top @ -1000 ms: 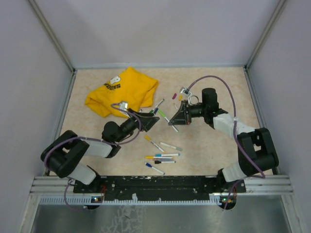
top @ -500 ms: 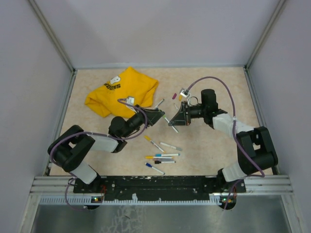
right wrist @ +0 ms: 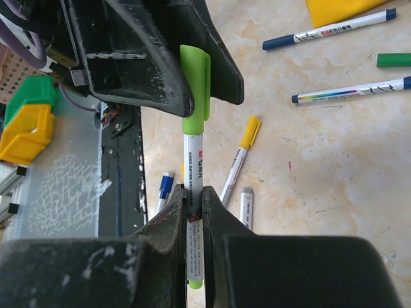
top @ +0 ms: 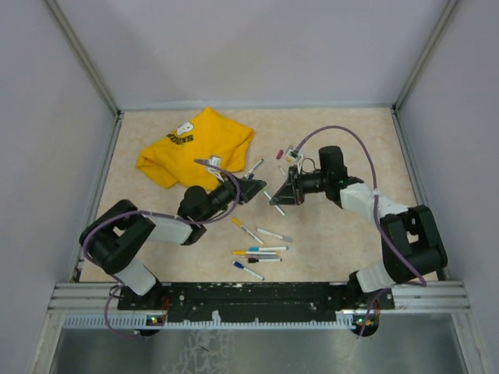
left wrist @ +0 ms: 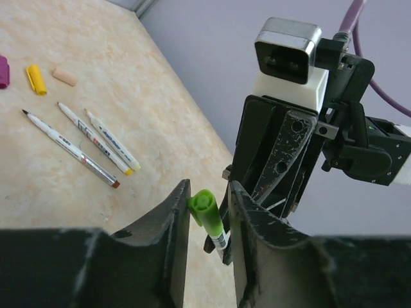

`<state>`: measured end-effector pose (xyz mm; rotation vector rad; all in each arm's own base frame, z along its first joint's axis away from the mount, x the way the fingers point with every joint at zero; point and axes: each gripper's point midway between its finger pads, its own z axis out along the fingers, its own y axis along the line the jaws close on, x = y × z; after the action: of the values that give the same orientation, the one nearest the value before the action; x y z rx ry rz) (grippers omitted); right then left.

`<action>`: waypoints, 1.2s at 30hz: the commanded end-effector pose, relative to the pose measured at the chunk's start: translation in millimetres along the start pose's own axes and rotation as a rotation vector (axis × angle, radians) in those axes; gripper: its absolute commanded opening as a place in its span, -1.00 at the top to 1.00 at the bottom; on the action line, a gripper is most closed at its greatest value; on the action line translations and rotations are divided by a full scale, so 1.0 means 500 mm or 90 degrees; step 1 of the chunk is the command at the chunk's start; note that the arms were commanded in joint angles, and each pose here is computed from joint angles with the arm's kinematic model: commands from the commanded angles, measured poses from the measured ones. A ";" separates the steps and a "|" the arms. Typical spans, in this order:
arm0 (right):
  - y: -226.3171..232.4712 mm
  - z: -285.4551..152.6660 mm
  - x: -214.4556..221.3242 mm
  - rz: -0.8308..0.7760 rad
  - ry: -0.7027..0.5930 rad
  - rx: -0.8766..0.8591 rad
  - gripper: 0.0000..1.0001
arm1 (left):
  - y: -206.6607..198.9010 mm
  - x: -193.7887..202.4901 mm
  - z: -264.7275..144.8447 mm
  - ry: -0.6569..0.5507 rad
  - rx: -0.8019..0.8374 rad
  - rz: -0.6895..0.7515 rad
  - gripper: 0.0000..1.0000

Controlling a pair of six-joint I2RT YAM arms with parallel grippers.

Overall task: Open the pen caps
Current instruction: Open the pen cap from the pen.

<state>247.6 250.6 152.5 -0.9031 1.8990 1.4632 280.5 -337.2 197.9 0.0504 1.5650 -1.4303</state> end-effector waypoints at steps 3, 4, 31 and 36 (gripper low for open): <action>0.017 0.005 -0.037 -0.087 -0.011 0.007 1.00 | -0.023 0.000 0.018 0.001 0.026 -0.013 0.69; 0.018 0.005 -0.036 -0.088 -0.010 0.006 1.00 | -0.025 -0.001 0.018 0.000 0.029 -0.013 0.80; 0.045 0.041 -0.006 -0.060 0.019 -0.054 1.00 | -0.001 -0.237 0.040 -0.161 0.035 0.062 1.00; 0.036 0.046 -0.001 -0.039 0.024 -0.052 1.00 | 0.013 -0.322 0.044 -0.221 0.011 0.077 1.00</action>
<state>250.8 269.7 157.4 -0.9699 1.8473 1.4116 355.6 -294.2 259.9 -0.0055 1.3806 -1.3716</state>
